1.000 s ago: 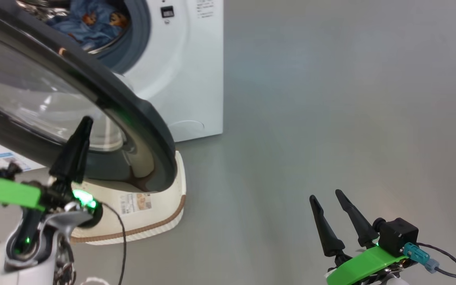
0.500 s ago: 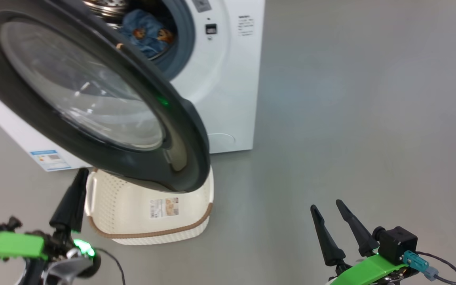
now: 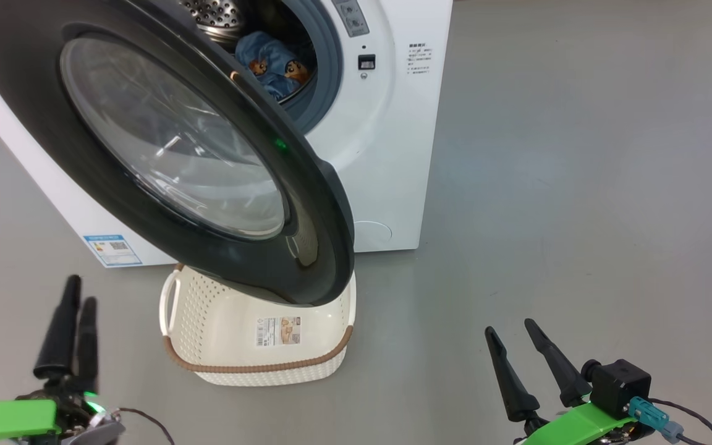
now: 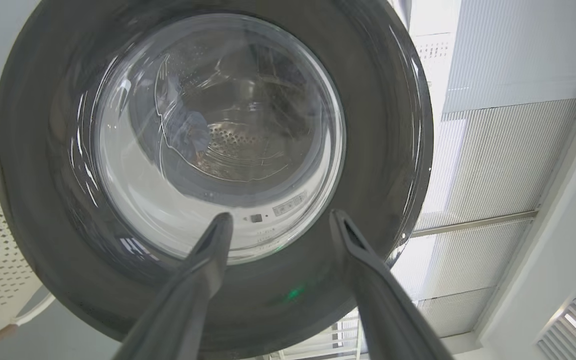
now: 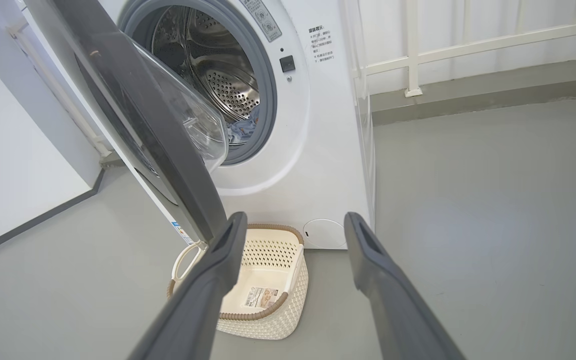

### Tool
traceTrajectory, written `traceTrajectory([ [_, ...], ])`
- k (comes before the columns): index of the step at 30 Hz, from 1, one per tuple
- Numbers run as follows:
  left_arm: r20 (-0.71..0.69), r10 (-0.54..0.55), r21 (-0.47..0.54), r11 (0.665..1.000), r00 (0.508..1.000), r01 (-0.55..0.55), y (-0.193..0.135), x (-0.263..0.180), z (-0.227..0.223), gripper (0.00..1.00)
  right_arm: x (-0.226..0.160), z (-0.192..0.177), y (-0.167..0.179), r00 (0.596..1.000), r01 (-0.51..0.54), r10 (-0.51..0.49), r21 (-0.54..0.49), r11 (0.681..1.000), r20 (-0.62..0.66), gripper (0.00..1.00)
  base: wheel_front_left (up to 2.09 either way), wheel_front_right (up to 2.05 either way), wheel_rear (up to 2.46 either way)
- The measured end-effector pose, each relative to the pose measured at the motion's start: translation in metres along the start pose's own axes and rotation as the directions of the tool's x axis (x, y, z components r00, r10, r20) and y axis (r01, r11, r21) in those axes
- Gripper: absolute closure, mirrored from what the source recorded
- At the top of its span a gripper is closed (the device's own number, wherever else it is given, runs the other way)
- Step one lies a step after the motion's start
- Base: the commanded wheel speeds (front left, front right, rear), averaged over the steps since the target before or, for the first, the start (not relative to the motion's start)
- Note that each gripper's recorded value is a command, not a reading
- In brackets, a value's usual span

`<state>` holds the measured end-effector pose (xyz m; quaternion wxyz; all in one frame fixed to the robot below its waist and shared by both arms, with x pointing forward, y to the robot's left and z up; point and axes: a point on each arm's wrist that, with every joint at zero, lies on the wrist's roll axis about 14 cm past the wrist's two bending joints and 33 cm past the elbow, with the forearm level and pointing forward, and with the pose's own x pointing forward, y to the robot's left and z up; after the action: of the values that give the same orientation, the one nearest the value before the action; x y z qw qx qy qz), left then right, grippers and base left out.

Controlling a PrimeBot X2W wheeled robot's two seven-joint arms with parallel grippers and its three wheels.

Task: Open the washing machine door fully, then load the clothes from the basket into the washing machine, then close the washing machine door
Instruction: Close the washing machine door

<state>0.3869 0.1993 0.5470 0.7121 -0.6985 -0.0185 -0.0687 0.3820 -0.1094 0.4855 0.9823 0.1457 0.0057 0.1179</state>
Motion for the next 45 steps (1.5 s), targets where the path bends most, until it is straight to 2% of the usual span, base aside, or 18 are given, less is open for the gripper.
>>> traceTrajectory([
  [6, 0.142, -0.062, 0.229, 0.973, 0.988, 0.028, -0.023, 0.000, 0.020, 0.00, 0.000, 0.001, 0.000, 1.000, 0.000, 0.000, -0.001, 1.000, 0.003, 0.00, 0.00, 0.00, 0.00],
  [9, 0.199, -0.114, 0.344, 0.938, 0.973, 0.039, -0.035, -0.001, 0.029, 0.00, 0.000, 0.002, 0.001, 1.000, -0.003, 0.003, -0.001, 1.000, 0.006, 0.00, 0.00, 0.00, 0.00],
  [13, 0.214, -0.142, 0.482, 0.876, 0.966, 0.022, -0.034, -0.009, 0.027, 0.00, 0.000, 0.005, 0.002, 1.000, -0.006, 0.006, -0.003, 1.000, 0.014, 0.00, 0.00, 0.00, 0.00],
  [18, 0.151, -0.154, 0.667, 0.745, 0.977, 0.014, -0.030, -0.011, 0.022, 0.00, -0.001, 0.007, 0.003, 1.000, -0.009, 0.009, -0.004, 1.000, 0.021, 0.00, 0.00, 0.00, 0.00],
  [20, 0.157, -0.164, 0.699, 0.715, 0.974, 0.007, -0.032, -0.012, 0.024, 0.00, 0.000, 0.010, 0.004, 0.999, -0.013, 0.013, -0.007, 1.000, 0.030, 0.00, 0.00, 0.00, 0.00],
  [23, 0.144, -0.182, 0.777, 0.630, 0.973, 0.003, -0.036, -0.012, 0.023, 0.00, 0.000, 0.011, 0.005, 0.999, -0.015, 0.015, -0.008, 1.000, 0.034, 0.00, 0.00, 0.00, 0.00],
  [26, 0.123, -0.187, 0.846, 0.533, 0.975, -0.005, -0.035, -0.014, 0.020, 0.00, 0.000, 0.012, 0.005, 0.999, -0.016, 0.016, -0.008, 1.000, 0.036, 0.00, 0.00, 0.00, 0.00],
  [30, 0.113, -0.164, 0.927, 0.373, 0.980, -0.044, -0.027, -0.021, 0.022, 0.00, -0.001, 0.013, 0.006, 0.999, -0.016, 0.016, -0.009, 1.000, 0.040, 0.00, 0.00, 0.00, 0.00],
  [34, 0.107, -0.119, 0.964, 0.255, 0.987, -0.073, -0.013, -0.029, 0.019, 0.00, -0.002, 0.014, 0.005, 0.999, -0.014, 0.014, -0.012, 1.000, 0.042, 0.00, 0.00, 0.00, 0.00],
  [38, 0.090, -0.050, 0.979, 0.190, 0.995, -0.079, 0.008, -0.038, 0.010, 0.00, -0.005, 0.014, 0.005, 0.999, -0.013, 0.014, -0.016, 1.000, 0.042, 0.00, 0.00, 0.00, 0.00],
  [45, 0.082, 0.036, 0.987, 0.138, 0.996, -0.086, 0.033, -0.052, 0.001, 0.00, -0.006, 0.012, 0.007, 0.999, -0.019, 0.019, -0.018, 1.000, 0.037, 0.00, 0.00, 0.00, 0.00],
])
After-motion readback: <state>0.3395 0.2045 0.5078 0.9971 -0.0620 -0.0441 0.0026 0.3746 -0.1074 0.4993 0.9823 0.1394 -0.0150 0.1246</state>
